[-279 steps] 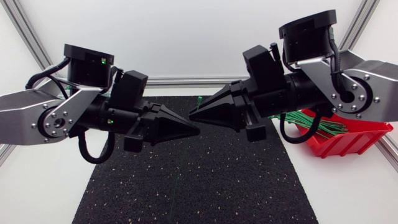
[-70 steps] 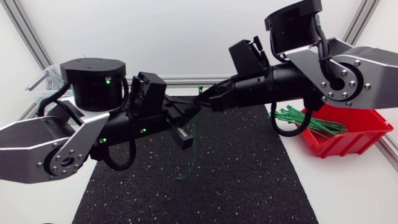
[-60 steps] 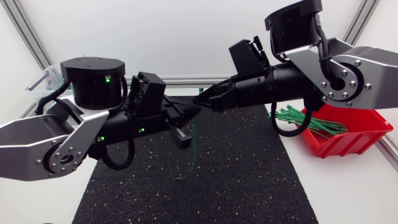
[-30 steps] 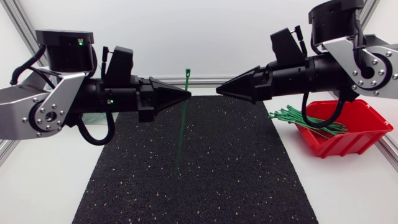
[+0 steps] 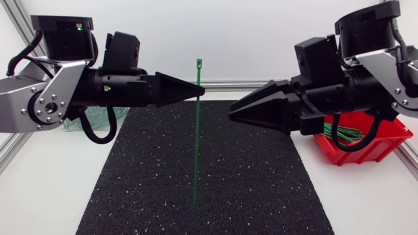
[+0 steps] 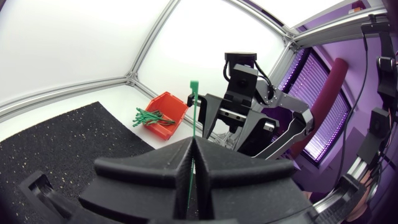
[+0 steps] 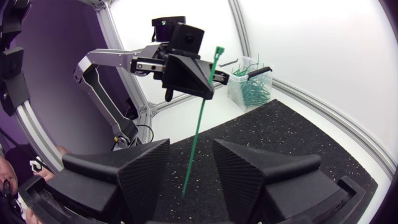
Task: Take a green cable tie from the red box, thread the tail through the head to close it, then place it in the transparent bin on the left.
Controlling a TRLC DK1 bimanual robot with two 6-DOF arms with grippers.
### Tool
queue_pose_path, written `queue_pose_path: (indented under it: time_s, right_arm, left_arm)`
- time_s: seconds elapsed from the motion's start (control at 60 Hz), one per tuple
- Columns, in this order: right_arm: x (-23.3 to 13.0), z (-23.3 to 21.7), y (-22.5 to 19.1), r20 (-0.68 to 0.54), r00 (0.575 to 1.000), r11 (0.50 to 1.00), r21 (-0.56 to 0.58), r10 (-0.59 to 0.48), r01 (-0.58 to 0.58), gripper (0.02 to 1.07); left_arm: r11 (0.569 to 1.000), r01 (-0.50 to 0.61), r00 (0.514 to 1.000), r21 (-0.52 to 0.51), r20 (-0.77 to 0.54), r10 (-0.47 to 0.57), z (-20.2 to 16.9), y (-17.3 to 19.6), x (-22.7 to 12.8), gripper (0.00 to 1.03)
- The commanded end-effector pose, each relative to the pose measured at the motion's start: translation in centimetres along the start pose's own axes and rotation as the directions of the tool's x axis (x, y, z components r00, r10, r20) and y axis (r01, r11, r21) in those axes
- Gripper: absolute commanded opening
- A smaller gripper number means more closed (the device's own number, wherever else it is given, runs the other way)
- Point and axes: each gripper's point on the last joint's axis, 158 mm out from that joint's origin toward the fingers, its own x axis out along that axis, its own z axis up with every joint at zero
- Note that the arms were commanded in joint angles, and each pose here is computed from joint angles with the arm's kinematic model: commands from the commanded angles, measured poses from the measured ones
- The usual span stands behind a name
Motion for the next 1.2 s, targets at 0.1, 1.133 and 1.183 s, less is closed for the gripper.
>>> queue_pose_path:
  time_s: [0.1, 1.133, 1.183]
  right_arm:
    - [1.6, -1.3, 2.0, -0.030, 0.997, 0.998, -0.001, 0.069, -0.069, 0.56]
    - [4.3, 1.1, 3.0, 0.026, 0.991, 0.991, -0.036, 0.130, -0.129, 0.31]
    - [4.3, 1.2, 3.1, 0.026, 0.991, 0.990, -0.040, 0.134, -0.133, 0.29]
  left_arm:
    - [0.997, 0.057, 0.998, -0.060, 0.006, -0.056, 0.2, -2.4, -0.7, 0.04]
    - [0.985, 0.140, 0.990, -0.097, -0.019, -0.142, -1.7, -4.8, 0.4, 0.04]
    - [0.985, 0.138, 0.990, -0.099, -0.019, -0.141, -1.8, -4.7, 0.3, 0.04]
